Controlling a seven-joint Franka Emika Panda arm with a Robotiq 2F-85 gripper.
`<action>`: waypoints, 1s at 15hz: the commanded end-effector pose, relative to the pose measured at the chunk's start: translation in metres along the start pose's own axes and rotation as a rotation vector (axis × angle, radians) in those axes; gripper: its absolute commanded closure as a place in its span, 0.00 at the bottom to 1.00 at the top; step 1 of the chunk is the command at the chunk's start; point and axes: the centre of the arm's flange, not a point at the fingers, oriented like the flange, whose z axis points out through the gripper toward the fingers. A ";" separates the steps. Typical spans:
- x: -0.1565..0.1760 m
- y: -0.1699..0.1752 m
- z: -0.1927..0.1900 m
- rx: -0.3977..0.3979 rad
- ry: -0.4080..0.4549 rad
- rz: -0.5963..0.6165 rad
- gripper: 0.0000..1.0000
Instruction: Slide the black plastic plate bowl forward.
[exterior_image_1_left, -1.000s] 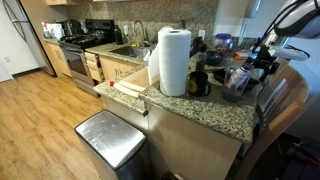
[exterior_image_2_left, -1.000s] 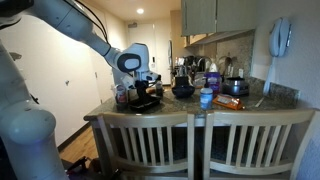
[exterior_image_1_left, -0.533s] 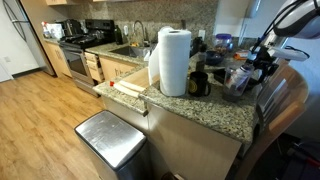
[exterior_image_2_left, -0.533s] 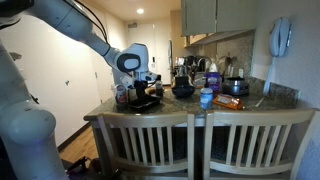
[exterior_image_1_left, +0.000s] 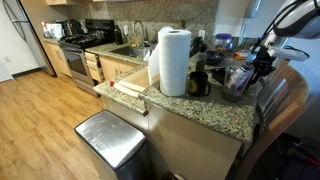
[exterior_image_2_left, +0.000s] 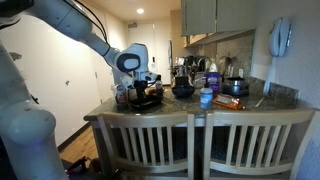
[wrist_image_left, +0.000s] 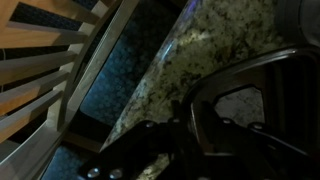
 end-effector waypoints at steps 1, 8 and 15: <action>-0.003 0.001 -0.001 0.008 0.009 0.020 0.99; 0.012 -0.005 -0.009 0.098 0.284 0.070 0.98; 0.017 -0.011 -0.015 0.296 0.593 0.298 0.98</action>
